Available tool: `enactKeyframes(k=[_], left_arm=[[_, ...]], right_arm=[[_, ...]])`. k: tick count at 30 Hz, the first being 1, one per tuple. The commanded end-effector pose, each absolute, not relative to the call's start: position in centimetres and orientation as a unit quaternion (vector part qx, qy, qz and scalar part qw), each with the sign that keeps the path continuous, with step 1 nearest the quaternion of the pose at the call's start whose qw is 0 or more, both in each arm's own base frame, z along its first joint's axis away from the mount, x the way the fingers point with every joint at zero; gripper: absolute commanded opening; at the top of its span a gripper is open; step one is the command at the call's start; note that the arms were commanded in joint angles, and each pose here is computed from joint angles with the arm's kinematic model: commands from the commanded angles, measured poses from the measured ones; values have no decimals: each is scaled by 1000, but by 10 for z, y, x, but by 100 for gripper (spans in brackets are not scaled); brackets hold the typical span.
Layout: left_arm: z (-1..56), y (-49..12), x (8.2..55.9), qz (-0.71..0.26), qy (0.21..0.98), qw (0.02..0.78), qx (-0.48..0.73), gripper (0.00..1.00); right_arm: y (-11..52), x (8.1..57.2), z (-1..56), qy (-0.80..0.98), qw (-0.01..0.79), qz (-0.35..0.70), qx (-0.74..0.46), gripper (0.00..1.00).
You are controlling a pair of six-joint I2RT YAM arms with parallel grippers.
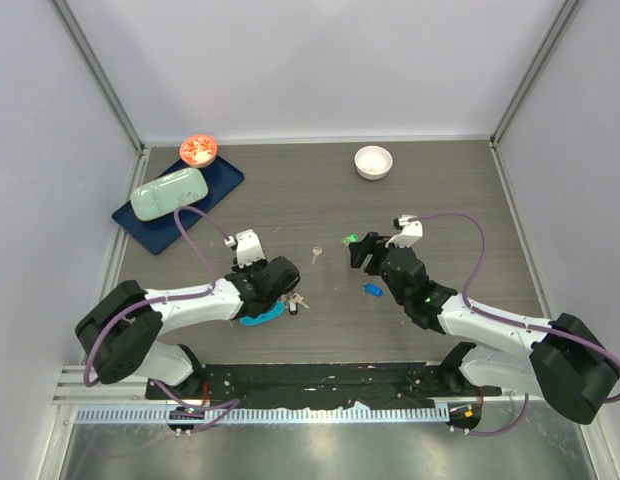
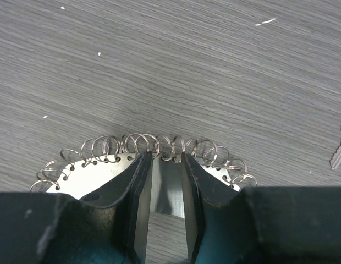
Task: Put the keys on the keyring
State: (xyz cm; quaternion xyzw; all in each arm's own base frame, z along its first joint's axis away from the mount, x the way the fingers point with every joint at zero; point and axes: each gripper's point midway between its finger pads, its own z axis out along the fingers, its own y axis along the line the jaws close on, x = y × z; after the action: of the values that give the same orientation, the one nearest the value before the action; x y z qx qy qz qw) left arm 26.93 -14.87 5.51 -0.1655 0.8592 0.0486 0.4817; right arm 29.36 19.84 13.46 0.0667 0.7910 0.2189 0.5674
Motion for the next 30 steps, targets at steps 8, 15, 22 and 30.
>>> enactKeyframes(k=[8,15,22,30], left_arm=[[70,-115,258,52,809,513,-283,32],[60,-106,252,57,800,507,-316,28],[53,-100,247,65,797,499,-334,28],[39,-97,253,60,810,476,-337,27]], right_arm=[[201,298,154,766,590,240,80,73],[201,298,152,768,589,237,79,73],[201,298,152,768,589,238,79,73],[201,298,152,768,589,238,78,73]])
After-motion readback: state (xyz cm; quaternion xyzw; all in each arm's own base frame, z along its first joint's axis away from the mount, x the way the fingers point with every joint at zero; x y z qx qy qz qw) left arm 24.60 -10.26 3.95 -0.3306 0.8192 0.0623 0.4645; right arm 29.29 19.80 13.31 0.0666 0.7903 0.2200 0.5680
